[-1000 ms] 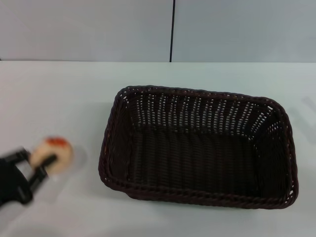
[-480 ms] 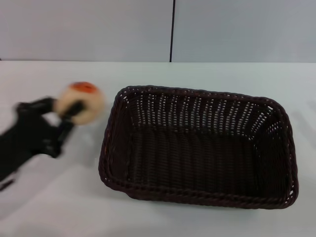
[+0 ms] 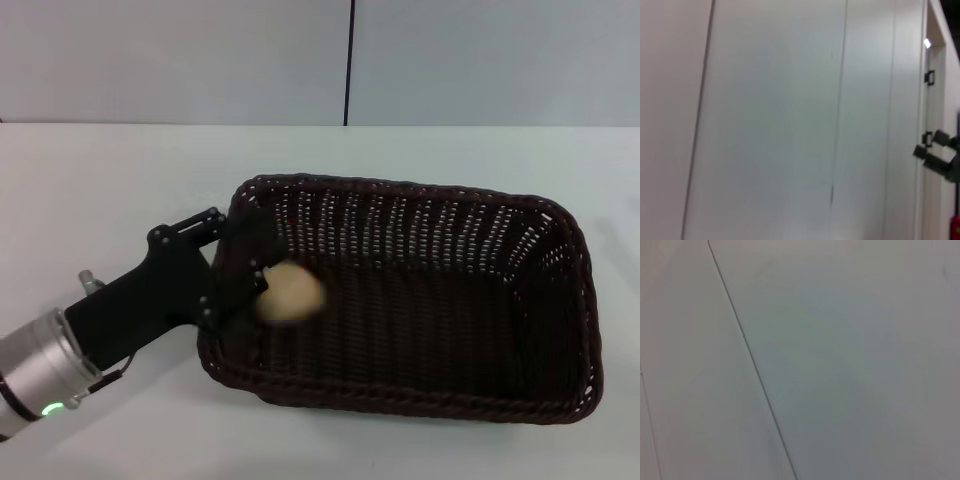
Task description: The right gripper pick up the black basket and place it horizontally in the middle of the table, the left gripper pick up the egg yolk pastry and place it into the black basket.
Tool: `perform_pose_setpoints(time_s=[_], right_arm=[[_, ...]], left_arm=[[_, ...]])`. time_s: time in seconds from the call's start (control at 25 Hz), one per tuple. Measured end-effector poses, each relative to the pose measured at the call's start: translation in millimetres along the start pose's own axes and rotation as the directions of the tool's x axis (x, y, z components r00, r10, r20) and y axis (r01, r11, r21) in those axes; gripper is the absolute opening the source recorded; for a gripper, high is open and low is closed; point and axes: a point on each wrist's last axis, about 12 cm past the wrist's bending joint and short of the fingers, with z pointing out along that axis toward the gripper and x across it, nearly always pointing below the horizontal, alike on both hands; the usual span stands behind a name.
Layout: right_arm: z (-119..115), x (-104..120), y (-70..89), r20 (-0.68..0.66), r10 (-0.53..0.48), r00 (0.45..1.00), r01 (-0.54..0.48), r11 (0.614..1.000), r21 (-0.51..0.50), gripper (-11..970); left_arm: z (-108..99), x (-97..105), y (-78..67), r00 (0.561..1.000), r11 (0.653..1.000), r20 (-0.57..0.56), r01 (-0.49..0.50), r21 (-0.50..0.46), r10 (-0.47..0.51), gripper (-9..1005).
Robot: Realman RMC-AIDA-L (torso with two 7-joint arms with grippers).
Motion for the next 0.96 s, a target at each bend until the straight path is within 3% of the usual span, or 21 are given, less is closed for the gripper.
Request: perform_pose_setpoints(time_s=[0.04, 0.16, 0.28, 0.32, 0.44, 0.52, 0.56, 0.64, 0.72, 0.84, 0.96], right_arm=[[0.0, -1.0, -1.4, 0.005, -0.009, 1.0, 0.009, 1.0, 0.009, 690], [-0.7, -4.7, -6.4, 0.028, -0.06, 0.998, 0.059, 0.997, 0.049, 691], [-3.7, -8.1, -11.0, 0.063, -0.134, 0.989, 0.127, 0.986, 0.113, 691], [-5.0, -9.1, -12.7, 0.076, -0.162, 0.984, 0.15, 0.979, 0.14, 691], [-9.7, -11.4, -18.1, 0.113, -0.234, 0.966, 0.202, 0.95, 0.239, 691], [-12.5, -11.6, -21.3, 0.117, -0.272, 0.955, 0.227, 0.928, 0.296, 691], [-15.0, -11.1, -23.6, 0.114, -0.296, 0.948, 0.243, 0.909, 0.34, 691], [-19.4, -8.9, -27.3, 0.109, -0.323, 0.94, 0.252, 0.873, 0.417, 691], [-22.5, -5.9, -29.8, 0.102, -0.336, 0.936, 0.251, 0.842, 0.477, 692], [-24.4, 0.0, -32.3, 0.084, -0.338, 0.937, 0.243, 0.808, 0.537, 692], [-21.9, 6.2, -33.2, 0.084, -0.314, 0.946, 0.214, 0.796, 0.566, 692]], left_arm=[[4.5, 5.6, -0.2, 1.0, 0.999, -0.015, -0.014, -0.037, 0.014, 185], [2.6, 7.2, 0.9, 0.999, 0.996, -0.012, -0.032, -0.078, 0.032, 343], [-14.9, 6.1, 6.6, 0.997, 0.973, 0.014, -0.065, -0.222, 0.07, 476], [-22.7, 5.6, 8.7, 0.996, 0.956, 0.022, -0.078, -0.284, 0.088, 517], [-46.4, 3.2, 14.3, 0.983, 0.86, 0.037, -0.138, -0.492, 0.178, 637], [-57.5, 3.5, 14.3, 0.975, 0.786, 0.037, -0.153, -0.599, 0.218, 857], [-64.2, 4.2, 14.0, 0.971, 0.72, 0.041, -0.147, -0.678, 0.237, 858], [-71.0, 5.4, 13.3, 0.967, 0.641, 0.042, -0.133, -0.756, 0.251, 858], [-75.5, 6.4, 13.3, 0.968, 0.596, 0.044, -0.117, -0.795, 0.249, 860], [-77.6, 8.1, 14.9, 0.971, 0.578, 0.034, -0.112, -0.808, 0.236, 860], [-77.6, 9.2, 18.0, 0.974, 0.576, 0.016, -0.121, -0.809, 0.227, 860]])
